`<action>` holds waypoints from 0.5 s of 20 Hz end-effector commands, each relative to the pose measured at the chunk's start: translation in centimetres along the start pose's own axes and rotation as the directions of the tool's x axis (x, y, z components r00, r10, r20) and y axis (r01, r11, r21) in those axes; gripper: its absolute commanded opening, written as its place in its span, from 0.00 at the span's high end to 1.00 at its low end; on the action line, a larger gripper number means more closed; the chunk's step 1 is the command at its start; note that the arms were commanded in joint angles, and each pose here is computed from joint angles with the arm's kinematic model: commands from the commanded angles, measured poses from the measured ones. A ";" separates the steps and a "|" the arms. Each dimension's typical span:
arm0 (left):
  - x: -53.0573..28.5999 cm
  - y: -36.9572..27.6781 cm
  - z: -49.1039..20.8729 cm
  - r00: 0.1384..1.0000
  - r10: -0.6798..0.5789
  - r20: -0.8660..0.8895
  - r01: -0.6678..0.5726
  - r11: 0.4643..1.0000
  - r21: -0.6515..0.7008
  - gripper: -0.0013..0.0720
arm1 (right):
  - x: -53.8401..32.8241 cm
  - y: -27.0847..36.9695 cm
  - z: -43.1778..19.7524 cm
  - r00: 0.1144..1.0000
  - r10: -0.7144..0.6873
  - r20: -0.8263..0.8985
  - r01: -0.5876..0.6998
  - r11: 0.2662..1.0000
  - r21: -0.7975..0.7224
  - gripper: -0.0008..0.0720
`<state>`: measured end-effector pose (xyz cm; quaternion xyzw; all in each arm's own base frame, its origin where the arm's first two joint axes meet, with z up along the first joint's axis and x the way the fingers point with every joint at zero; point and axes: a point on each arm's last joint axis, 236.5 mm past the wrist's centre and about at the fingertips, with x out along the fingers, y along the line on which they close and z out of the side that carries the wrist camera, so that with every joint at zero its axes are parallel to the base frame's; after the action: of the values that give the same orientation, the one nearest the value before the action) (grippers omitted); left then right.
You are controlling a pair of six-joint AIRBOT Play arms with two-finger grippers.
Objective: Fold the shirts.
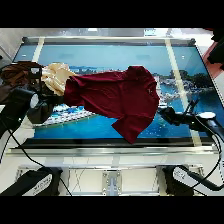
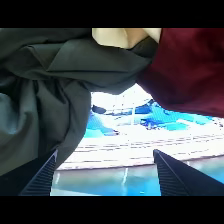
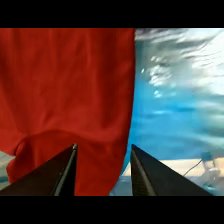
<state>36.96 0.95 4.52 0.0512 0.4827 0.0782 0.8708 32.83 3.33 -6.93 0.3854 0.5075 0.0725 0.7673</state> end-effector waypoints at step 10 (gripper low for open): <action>0.0 -0.5 -0.5 1.000 -0.023 -0.012 0.023 0.999 0.036 0.04 | 3.4 1.3 -0.9 0.997 -0.058 0.057 0.059 0.998 -0.026 0.48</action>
<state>36.69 0.44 4.27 0.0560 0.4869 0.0624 0.8694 33.50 6.58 -8.98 0.3647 0.5034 0.0512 0.7816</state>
